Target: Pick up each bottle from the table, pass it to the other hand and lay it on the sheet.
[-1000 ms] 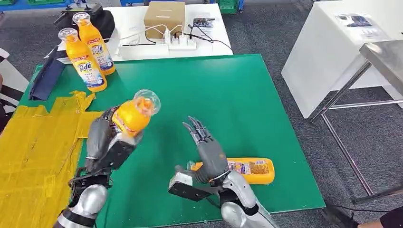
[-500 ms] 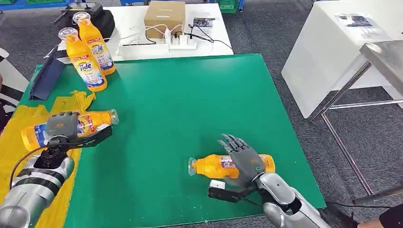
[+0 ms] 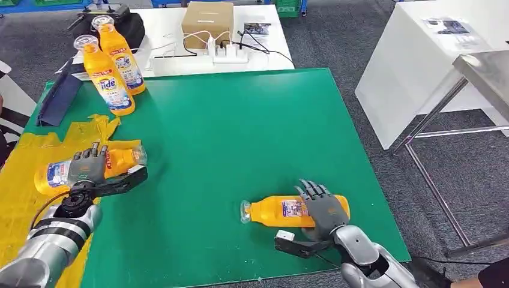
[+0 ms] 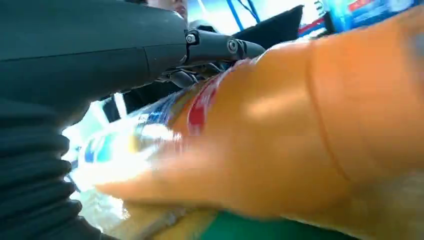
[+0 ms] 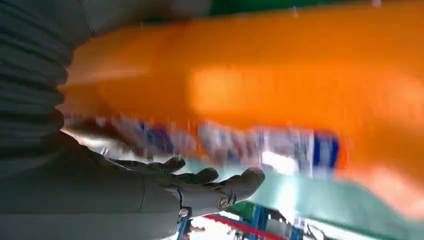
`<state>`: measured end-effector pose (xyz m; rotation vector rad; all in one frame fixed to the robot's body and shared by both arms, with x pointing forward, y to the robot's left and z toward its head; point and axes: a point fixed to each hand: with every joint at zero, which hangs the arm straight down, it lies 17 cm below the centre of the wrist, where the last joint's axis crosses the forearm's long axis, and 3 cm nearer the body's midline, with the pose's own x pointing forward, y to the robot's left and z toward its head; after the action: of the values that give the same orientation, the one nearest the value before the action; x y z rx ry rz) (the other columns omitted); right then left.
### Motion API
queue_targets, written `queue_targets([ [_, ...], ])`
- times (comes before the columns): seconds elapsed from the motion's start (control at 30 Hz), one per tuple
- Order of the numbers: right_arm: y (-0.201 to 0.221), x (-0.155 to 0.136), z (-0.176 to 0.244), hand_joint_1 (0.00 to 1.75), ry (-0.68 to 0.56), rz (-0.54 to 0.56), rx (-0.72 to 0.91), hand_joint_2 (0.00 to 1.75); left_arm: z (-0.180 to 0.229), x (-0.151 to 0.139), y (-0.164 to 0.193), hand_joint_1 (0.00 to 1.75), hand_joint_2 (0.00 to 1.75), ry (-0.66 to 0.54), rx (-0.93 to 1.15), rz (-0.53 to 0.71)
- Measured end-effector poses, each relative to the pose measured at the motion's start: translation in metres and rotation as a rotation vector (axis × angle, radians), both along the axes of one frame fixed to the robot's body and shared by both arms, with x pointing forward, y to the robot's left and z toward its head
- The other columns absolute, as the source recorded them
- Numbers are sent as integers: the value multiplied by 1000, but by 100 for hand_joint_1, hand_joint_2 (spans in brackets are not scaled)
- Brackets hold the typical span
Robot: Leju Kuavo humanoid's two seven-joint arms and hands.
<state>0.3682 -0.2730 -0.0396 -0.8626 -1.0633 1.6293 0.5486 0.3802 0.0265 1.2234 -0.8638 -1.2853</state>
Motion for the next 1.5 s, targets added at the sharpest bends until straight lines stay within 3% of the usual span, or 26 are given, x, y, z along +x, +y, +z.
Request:
queue_targets([
  [0.2,-9,-1,-8,175,31,-50,32,175,24,7,-70,0,0,-165,-325,-172],
  [0.3,-4,0,-8,175,51,-47,113,175,41,-4,-114,0,0,-232,-552,-299],
  [0.33,-2,3,-6,175,48,-50,151,175,49,-10,-127,0,175,-259,-641,-335],
  [0.57,27,20,16,175,-57,-65,318,175,103,-57,-173,0,175,-407,-975,-465],
  [0.73,57,26,37,175,-135,-70,423,175,127,-85,-189,0,175,-454,-1045,-535],
  [0.9,82,40,128,175,-446,-76,664,175,129,-111,-212,0,175,-364,-1274,-557],
  [1.03,106,37,174,175,-549,-35,842,175,127,-116,-230,0,175,-260,-1492,-527],
  [1.27,198,22,188,175,-444,133,1043,175,149,-129,-269,0,175,-113,-1779,-622],
  [1.5,277,3,171,175,-265,259,1118,175,173,-137,-290,0,175,-87,-1879,-703],
])
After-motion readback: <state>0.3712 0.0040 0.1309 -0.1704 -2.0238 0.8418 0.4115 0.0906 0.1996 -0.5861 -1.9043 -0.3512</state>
